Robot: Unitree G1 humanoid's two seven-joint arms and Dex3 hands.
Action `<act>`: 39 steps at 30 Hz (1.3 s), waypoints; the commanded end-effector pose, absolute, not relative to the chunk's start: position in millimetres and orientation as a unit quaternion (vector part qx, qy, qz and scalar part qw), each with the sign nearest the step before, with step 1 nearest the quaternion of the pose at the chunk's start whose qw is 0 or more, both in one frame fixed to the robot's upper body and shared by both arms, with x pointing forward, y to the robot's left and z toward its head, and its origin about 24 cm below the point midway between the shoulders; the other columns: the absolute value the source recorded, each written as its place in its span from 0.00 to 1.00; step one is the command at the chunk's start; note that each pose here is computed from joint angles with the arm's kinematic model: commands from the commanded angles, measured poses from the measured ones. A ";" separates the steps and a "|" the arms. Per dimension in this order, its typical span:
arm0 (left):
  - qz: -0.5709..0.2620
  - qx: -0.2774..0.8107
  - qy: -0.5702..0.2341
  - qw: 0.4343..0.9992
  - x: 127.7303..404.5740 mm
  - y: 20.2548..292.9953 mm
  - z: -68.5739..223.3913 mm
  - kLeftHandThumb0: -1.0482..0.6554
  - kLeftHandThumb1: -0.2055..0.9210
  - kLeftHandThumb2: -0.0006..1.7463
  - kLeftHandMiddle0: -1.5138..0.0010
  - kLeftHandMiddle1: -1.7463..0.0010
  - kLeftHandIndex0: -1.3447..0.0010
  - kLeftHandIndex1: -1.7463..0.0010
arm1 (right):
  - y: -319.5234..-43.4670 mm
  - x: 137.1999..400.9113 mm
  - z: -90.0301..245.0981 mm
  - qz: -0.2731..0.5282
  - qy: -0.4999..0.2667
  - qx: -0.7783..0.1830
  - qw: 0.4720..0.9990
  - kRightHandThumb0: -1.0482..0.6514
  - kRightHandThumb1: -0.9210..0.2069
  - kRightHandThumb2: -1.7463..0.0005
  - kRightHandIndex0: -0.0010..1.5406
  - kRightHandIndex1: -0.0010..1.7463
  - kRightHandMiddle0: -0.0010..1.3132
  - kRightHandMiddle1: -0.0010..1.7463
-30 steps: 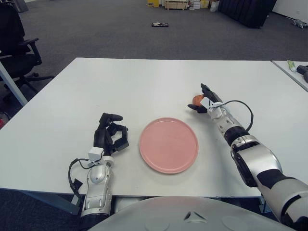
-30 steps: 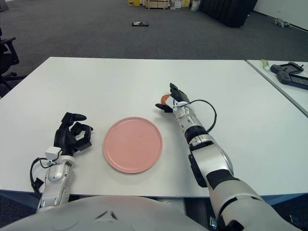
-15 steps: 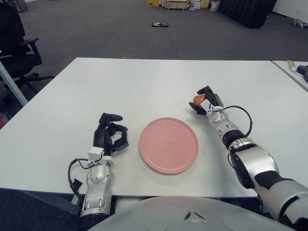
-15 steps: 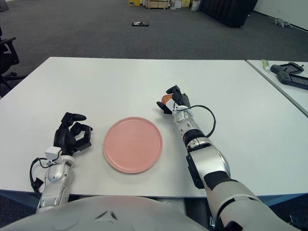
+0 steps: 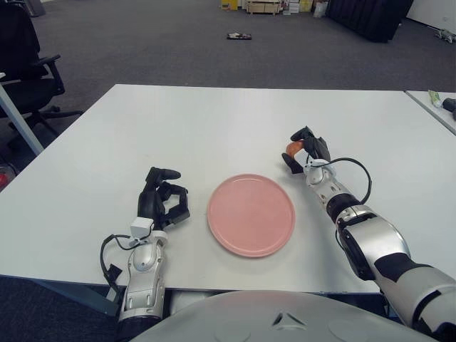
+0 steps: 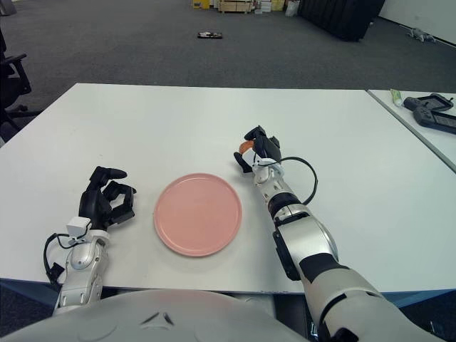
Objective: Put the apple into the plate.
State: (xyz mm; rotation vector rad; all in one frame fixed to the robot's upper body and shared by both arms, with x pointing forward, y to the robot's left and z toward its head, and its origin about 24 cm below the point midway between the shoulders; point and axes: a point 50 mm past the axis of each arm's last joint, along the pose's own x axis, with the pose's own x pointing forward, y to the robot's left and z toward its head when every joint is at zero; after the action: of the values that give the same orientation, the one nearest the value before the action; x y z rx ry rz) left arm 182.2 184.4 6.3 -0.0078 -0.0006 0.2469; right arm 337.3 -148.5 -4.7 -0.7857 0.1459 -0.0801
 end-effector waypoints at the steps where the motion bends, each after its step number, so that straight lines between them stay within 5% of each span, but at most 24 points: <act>1: 0.127 -0.008 -0.007 0.992 185.0 184.6 10.0 0.61 0.49 0.71 0.60 0.08 0.68 0.00 | -152.8 330.0 -15.3 -0.043 0.098 -0.372 0.922 0.62 0.76 0.11 0.57 0.90 0.43 1.00; 39: 0.134 -0.019 -0.016 0.991 188.1 183.8 10.2 0.61 0.49 0.71 0.58 0.11 0.68 0.00 | -153.6 322.5 27.5 -0.159 -0.045 -0.234 0.958 0.62 0.82 0.05 0.57 0.96 0.47 1.00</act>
State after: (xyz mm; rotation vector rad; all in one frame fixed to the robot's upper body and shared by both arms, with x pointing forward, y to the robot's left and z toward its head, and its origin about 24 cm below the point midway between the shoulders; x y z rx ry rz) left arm 182.8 183.8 6.3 -0.0300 -0.0063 0.2670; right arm 323.1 -153.7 19.9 -0.5165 -0.0506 -0.2941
